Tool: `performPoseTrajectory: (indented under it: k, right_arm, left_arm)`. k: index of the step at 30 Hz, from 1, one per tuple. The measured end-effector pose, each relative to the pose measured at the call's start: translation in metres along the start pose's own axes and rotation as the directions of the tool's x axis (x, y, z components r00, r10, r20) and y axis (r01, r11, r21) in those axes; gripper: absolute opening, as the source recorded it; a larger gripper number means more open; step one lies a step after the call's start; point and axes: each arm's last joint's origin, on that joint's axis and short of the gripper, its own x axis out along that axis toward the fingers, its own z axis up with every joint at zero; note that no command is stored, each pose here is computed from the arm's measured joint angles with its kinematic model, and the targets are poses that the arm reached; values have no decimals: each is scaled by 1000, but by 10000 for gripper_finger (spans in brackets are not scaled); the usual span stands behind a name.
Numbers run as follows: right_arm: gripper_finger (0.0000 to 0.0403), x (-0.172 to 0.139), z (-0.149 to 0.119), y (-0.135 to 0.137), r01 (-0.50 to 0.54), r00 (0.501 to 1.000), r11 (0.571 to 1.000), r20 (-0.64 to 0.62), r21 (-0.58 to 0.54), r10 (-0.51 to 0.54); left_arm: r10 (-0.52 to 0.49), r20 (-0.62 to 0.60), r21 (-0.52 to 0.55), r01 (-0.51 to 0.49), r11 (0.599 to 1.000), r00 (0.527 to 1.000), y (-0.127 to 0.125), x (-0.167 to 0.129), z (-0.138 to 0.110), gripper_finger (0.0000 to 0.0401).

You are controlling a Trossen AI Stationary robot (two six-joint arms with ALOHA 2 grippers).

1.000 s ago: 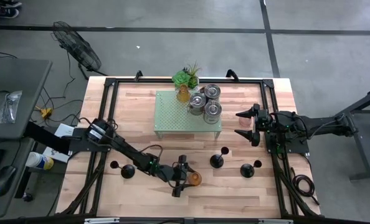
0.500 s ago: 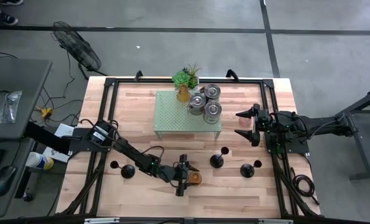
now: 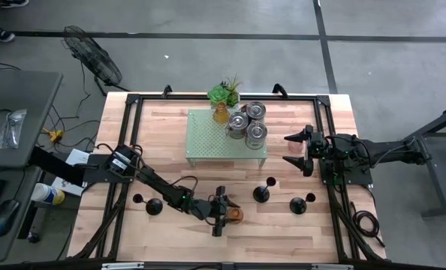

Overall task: Pick & Place candle stick holders
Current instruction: Put the gold glass candle holder on the shelf

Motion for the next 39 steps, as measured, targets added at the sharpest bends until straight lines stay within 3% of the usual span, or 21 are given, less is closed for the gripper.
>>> performPoseTrajectory:
  k: [20, 30, 39]
  right_arm:
    - [400, 0, 0, 0, 0, 1000, 1000, 0, 0, 0]
    - [400, 0, 0, 0, 0, 1000, 1000, 0, 0, 0]
    - [400, 0, 0, 0, 0, 1000, 1000, 0, 0, 0]
  left_arm:
    - [3, 0, 0, -3, 1000, 1000, 0, 0, 0, 185]
    - [-3, -2, 0, 3, 1000, 1000, 0, 0, 0, 131]
    - [-3, -2, 0, 3, 1000, 1000, 0, 0, 0, 133]
